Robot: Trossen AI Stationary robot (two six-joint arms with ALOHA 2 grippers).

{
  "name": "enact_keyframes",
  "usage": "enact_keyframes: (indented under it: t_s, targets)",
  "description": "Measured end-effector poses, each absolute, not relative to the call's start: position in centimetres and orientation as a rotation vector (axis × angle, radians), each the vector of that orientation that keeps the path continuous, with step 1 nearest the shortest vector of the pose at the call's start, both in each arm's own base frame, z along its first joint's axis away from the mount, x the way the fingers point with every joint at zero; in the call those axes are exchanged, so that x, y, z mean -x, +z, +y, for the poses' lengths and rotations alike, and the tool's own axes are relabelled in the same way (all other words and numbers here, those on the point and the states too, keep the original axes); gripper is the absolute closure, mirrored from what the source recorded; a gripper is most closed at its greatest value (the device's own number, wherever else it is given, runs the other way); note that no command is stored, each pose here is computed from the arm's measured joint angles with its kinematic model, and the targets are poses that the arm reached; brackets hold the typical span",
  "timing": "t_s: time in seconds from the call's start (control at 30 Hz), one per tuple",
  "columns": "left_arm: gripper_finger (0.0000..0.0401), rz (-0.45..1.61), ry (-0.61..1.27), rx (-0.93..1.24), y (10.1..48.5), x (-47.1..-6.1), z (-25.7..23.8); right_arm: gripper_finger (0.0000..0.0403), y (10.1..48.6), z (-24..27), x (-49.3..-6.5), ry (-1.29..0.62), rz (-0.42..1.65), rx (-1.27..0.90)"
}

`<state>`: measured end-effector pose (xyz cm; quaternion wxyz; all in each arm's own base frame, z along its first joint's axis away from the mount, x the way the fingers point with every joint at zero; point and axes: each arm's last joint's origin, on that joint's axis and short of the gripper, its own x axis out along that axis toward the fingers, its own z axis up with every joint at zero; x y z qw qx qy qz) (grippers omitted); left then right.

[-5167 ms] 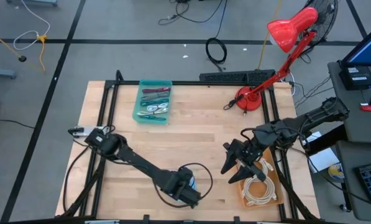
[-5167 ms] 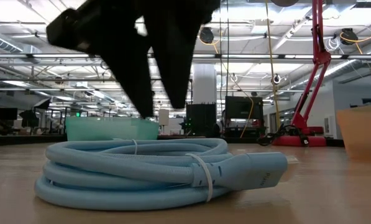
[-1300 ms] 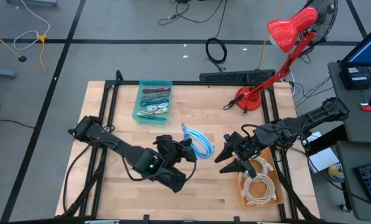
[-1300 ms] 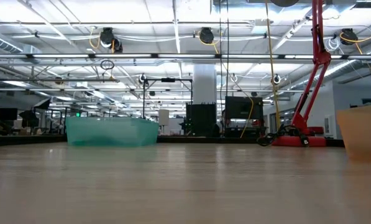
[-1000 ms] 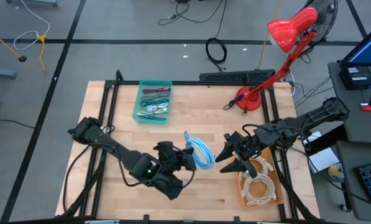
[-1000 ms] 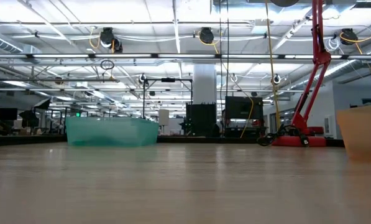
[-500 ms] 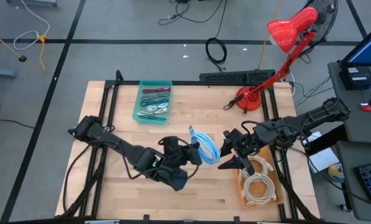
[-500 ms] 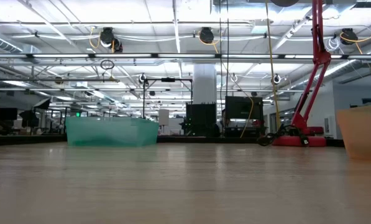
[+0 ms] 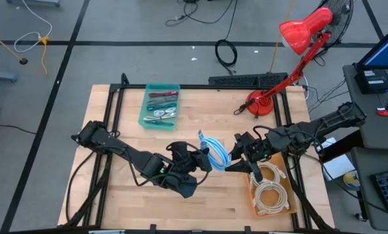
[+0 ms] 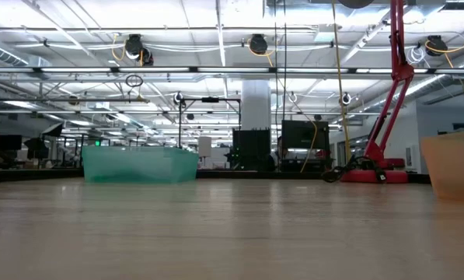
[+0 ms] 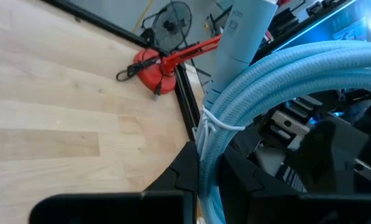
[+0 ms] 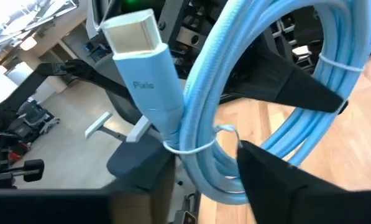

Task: Pick & Place USB Port
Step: Put the blue HDMI cable into the orange bin

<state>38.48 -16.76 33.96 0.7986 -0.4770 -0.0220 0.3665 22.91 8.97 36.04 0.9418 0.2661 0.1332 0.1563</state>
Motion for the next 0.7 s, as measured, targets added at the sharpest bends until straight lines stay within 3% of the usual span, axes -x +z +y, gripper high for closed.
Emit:
enact_keyframes:
  t_s: [0.2, 0.27, 0.5, 0.7]
  targets:
    - [0.0369, -0.041, 0.722, 0.974, 34.5, -38.5, -17.8, 0.0374, 36.3, 9.1, -22.8, 0.375, 0.268, -0.533]
    - [0.0362, -0.016, 0.686, 0.948, 34.8, -38.3, -18.4, 0.0374, 36.4, 9.1, -22.8, 0.383, 0.269, -0.546]
    - [0.0276, 0.1, 0.557, 0.872, 36.8, -35.4, -20.4, 0.0375, 37.2, 9.4, -22.7, 0.513, 0.241, -0.619]
    - [0.0257, 0.138, 0.517, 0.757, 40.1, -31.0, -20.4, 0.0377, 38.6, 9.9, -22.1, 0.794, 0.222, -0.737]
